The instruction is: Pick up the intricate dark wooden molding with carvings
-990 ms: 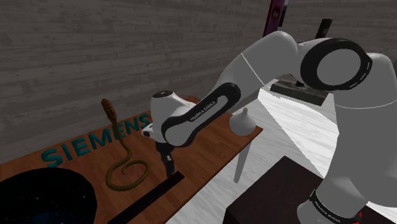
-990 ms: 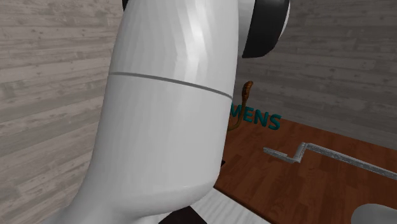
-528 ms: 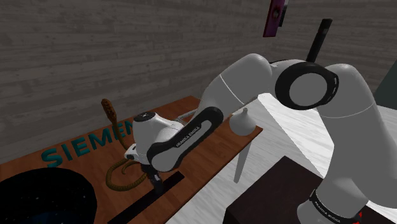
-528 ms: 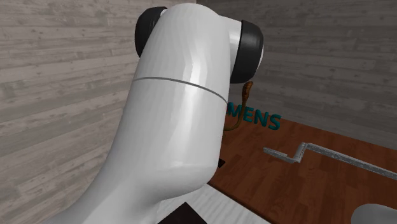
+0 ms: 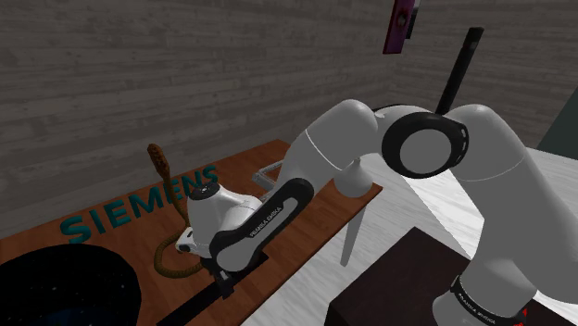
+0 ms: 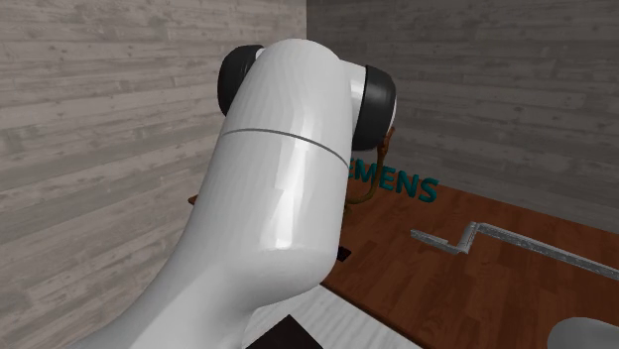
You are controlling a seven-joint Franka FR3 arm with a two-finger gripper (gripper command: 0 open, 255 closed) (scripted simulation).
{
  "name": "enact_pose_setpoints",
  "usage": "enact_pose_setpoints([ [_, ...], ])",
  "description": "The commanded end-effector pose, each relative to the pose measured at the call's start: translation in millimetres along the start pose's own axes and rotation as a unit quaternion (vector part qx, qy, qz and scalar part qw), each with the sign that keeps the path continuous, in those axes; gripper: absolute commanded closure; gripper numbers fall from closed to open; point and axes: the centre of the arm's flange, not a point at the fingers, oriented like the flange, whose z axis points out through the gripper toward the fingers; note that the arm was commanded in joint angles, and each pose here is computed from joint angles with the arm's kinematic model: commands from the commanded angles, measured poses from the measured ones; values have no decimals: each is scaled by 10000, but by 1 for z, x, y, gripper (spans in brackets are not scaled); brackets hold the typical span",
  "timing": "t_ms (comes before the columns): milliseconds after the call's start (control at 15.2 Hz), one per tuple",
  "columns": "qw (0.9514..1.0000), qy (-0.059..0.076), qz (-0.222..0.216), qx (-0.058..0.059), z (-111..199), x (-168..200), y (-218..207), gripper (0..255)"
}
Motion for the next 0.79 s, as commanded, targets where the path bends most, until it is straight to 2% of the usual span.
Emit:
enact_pose_setpoints([
  [0,10000,0,-1,-1,7,0,0,0],
  [66,10000,0,-1,-1,7,0,0,0],
  [132,10000,1,-1,-1,7,0,0,255],
  [726,10000,0,-1,-1,7,0,0,255],
])
